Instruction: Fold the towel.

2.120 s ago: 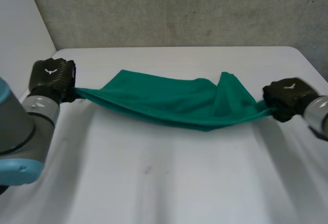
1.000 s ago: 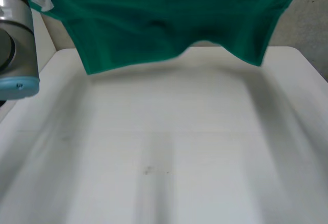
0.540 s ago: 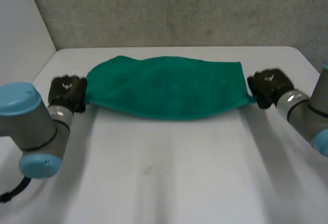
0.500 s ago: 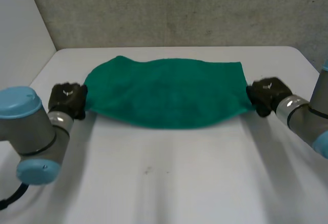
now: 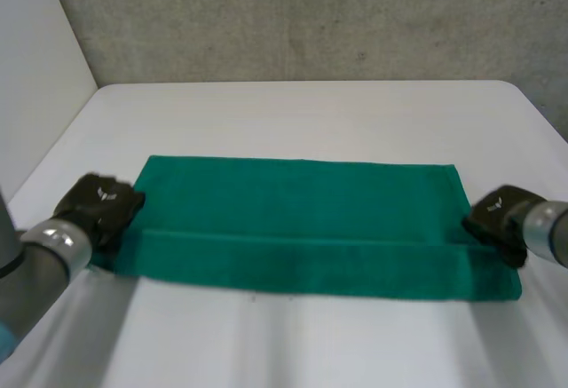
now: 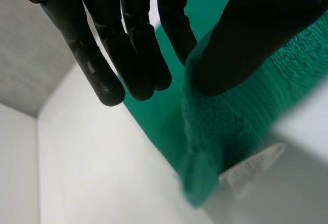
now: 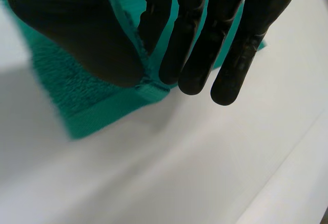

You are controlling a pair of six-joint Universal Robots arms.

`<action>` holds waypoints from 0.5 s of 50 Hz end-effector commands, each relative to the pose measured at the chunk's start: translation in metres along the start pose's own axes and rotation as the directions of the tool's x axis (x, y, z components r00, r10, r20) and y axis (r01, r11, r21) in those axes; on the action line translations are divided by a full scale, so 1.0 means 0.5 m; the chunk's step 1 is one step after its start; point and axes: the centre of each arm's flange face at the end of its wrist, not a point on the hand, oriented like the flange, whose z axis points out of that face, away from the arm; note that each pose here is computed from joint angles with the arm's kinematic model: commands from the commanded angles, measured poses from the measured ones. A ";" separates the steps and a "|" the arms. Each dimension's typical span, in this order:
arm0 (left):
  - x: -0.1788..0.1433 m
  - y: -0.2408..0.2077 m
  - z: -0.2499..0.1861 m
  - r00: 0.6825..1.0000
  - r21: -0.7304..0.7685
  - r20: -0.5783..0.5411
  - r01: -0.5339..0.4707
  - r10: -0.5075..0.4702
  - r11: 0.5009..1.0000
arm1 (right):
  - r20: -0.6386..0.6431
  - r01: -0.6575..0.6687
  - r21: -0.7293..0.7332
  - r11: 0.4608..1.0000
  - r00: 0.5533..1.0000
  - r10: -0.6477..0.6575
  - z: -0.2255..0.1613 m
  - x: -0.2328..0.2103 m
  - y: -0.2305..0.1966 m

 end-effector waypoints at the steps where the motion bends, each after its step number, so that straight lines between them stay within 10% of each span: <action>1: -0.006 -0.053 0.121 0.993 0.197 0.109 0.019 -0.041 0.980 | -0.131 -0.068 0.152 0.986 0.987 0.088 0.081 0.038 -0.059; 25: 0.045 -0.072 0.357 0.969 0.337 0.240 -0.020 -0.065 0.941 | -0.303 -0.061 0.313 0.948 0.939 0.161 0.274 0.080 -0.133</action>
